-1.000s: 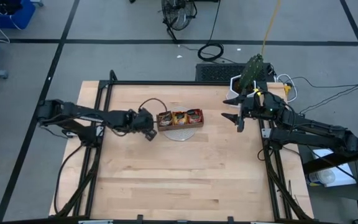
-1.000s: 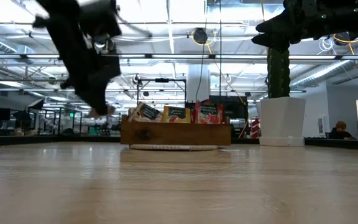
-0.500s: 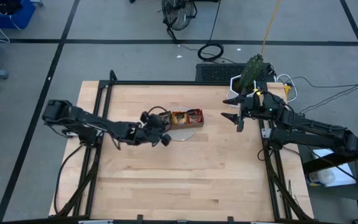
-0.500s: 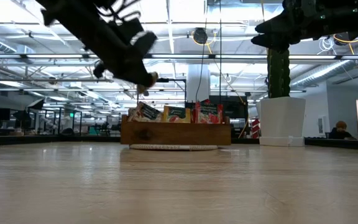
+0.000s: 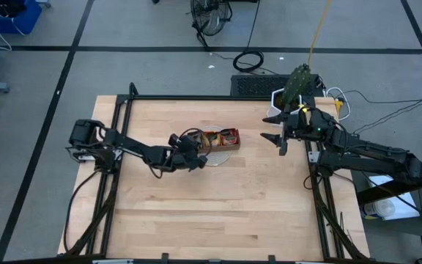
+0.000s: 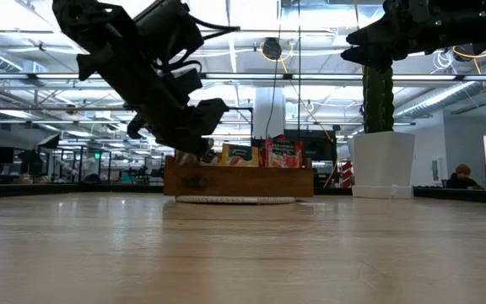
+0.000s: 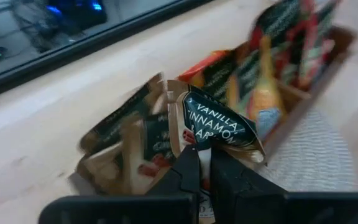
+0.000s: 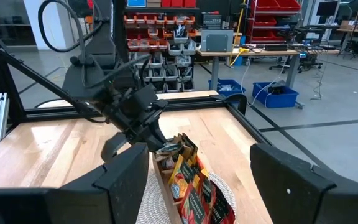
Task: Pick & Place Tea
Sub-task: Put the tan gold tea bag into the left section of the wood organizer
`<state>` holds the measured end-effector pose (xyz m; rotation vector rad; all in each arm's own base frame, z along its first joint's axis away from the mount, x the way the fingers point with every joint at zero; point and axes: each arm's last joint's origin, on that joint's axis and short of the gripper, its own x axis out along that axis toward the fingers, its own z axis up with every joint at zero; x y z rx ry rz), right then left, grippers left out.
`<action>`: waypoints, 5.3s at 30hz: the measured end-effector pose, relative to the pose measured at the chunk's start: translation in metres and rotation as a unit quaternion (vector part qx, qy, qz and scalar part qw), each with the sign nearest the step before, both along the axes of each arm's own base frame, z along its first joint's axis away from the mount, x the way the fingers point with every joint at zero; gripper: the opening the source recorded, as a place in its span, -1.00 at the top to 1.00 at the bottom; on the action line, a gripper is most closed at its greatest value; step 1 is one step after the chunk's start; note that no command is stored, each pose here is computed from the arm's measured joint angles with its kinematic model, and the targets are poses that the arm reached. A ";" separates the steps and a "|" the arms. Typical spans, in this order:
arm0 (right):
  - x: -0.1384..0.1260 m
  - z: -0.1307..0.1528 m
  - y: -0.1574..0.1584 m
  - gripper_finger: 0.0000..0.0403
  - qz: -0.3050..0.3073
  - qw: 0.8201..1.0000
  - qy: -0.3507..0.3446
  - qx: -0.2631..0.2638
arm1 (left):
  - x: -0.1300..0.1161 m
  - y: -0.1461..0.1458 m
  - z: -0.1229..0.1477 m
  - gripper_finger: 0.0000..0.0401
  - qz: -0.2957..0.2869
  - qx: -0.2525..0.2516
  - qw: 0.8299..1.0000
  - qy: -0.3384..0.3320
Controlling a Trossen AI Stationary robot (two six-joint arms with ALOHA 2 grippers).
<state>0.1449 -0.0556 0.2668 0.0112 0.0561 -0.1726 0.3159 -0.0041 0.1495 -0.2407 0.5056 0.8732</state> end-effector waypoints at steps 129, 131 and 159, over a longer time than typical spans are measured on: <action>0.000 -0.001 0.000 -0.29 -0.001 1.000 0.001 0.013 | 0.024 -0.001 0.045 -0.26 -0.091 0.183 0.979 0.024; 0.000 -0.001 0.000 -0.29 -0.001 1.000 0.002 0.013 | 0.022 -0.004 0.044 -0.08 -0.152 0.149 0.976 0.048; 0.001 -0.001 0.000 -0.29 -0.001 1.000 0.004 0.013 | 0.017 0.043 0.013 0.99 -0.160 -0.013 0.973 0.163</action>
